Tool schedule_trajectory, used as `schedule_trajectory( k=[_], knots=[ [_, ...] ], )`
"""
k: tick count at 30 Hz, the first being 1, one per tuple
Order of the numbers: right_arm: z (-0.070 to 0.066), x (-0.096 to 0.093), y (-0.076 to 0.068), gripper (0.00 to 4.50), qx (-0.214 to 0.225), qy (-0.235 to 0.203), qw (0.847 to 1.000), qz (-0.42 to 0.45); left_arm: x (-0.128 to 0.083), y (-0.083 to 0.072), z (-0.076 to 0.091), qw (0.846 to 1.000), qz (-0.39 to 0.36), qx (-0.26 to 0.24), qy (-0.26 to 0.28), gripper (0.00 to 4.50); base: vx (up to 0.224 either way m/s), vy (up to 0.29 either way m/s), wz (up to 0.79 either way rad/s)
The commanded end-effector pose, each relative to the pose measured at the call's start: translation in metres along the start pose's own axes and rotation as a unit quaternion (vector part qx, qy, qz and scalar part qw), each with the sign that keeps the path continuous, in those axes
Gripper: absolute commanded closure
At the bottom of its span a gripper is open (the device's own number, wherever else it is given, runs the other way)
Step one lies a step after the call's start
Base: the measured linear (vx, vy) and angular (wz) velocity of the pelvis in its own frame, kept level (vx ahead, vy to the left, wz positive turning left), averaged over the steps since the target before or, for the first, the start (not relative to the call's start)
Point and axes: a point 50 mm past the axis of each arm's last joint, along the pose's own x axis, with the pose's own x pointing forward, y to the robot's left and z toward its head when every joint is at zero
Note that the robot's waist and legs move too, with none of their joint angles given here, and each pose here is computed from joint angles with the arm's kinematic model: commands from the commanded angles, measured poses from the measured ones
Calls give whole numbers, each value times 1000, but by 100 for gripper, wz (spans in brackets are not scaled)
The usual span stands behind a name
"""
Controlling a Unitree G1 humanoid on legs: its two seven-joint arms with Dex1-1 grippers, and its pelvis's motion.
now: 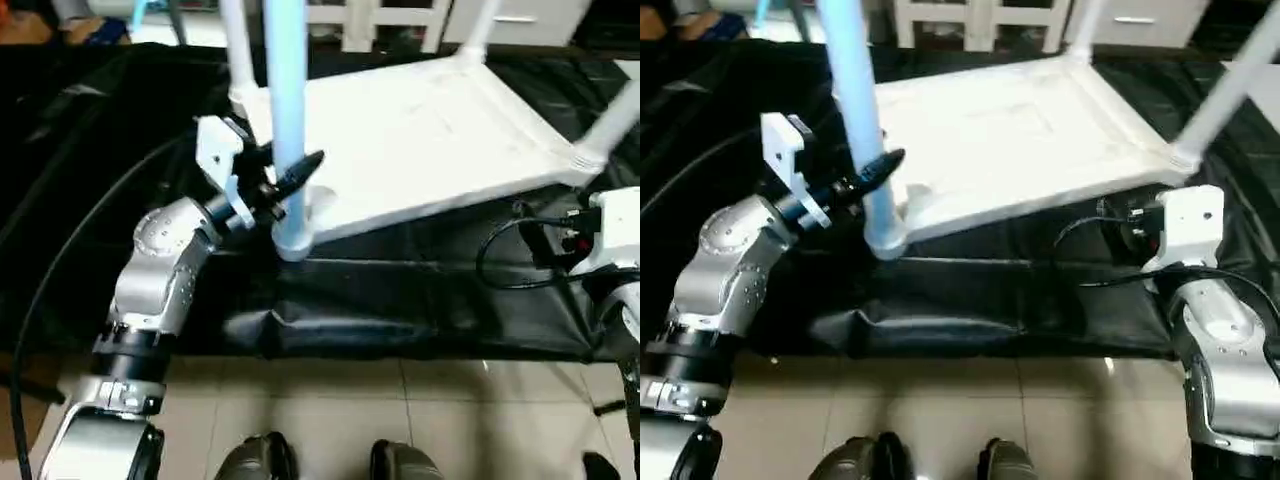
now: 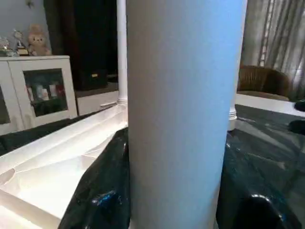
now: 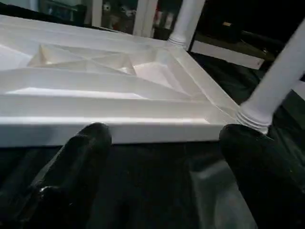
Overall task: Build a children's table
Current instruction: Flip table
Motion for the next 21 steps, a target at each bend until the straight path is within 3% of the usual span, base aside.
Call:
schedule_trajectory(
  k=[1, 6, 8, 11, 16, 21],
  knots=[
    [-1, -2, 5, 46, 6, 1, 1000, 9, -20, 20, -11, 998, 39, 19, 46, 264, 0, 0, 0],
    [0, 2, 15, 46, 15, -2, 999, 33, -35, 29, -8, 999, 28, -11, 40, 264, 0, 0, 0],
    [0, 2, 17, 46, 17, -3, 999, 37, -39, 28, -6, 999, 14, -24, 35, 208, 0, 0, 0],
    [-1, 3, 19, 46, 19, -2, 999, 38, -51, 27, -8, 998, -20, -38, 48, 189, 0, 0, 0],
    [-2, 4, 23, 46, 22, -1, 999, 46, -68, 53, -10, 991, 86, 29, 94, 147, 0, 0, 0],
    [-3, 4, 26, 46, 24, 2, 998, 53, -76, 55, -6, 989, 118, 7, 84, 110, 0, 0, 0]
  ],
)
